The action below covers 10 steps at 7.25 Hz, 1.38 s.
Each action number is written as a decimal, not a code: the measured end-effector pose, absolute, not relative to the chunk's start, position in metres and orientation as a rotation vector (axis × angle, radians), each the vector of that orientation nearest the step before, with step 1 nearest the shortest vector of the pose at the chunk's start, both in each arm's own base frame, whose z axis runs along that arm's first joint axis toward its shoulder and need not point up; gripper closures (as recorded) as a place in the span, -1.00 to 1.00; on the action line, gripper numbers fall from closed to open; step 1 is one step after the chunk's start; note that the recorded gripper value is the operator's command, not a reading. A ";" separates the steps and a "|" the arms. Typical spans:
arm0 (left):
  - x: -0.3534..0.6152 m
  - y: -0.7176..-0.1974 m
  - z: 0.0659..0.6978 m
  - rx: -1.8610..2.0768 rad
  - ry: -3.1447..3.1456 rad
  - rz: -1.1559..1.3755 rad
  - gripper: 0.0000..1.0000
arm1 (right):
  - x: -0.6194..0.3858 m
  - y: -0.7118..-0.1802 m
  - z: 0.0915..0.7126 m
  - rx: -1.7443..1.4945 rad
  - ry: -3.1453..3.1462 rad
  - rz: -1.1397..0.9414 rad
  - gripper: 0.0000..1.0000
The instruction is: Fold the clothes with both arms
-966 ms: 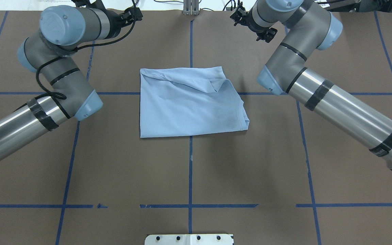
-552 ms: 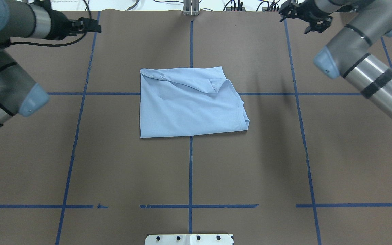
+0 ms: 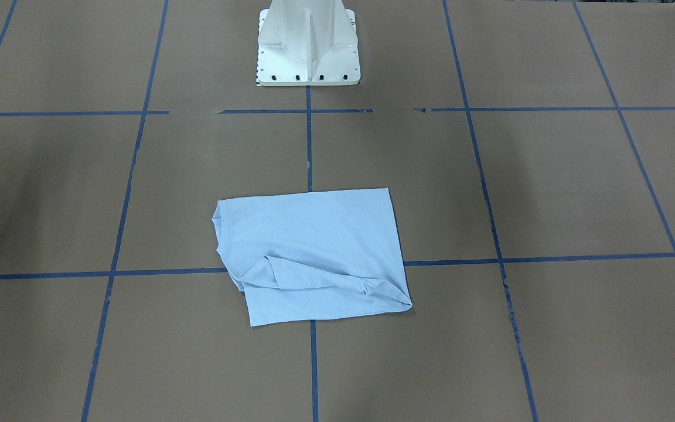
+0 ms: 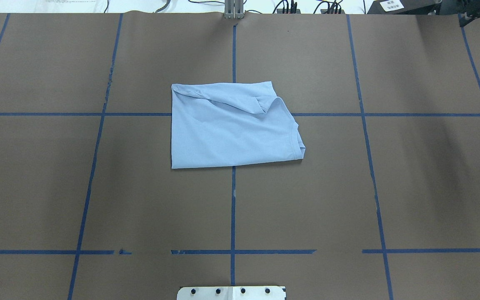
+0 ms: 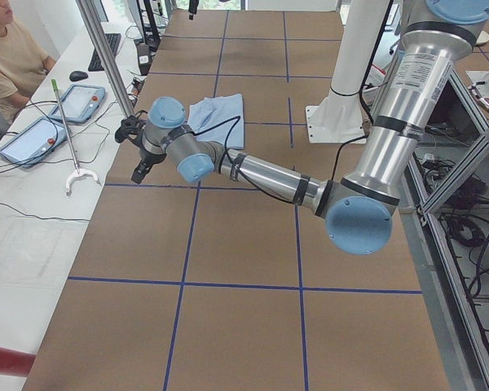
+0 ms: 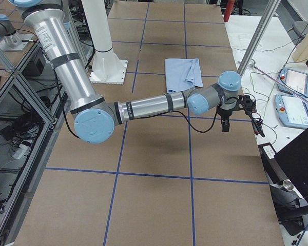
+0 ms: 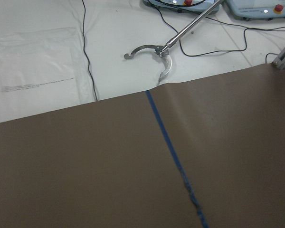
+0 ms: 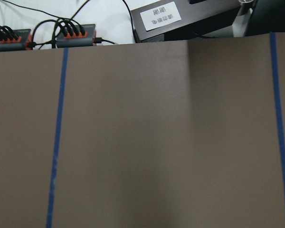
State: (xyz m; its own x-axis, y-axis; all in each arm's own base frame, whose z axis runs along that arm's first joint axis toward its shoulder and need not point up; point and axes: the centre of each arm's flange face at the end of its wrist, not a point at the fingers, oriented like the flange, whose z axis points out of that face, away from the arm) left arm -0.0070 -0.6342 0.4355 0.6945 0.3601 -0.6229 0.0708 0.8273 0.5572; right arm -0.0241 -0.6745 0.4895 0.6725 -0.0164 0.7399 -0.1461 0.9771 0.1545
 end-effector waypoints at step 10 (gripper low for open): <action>-0.074 -0.518 0.543 0.227 0.734 0.255 -1.00 | 0.048 -0.569 0.540 0.056 -0.777 -0.053 -1.00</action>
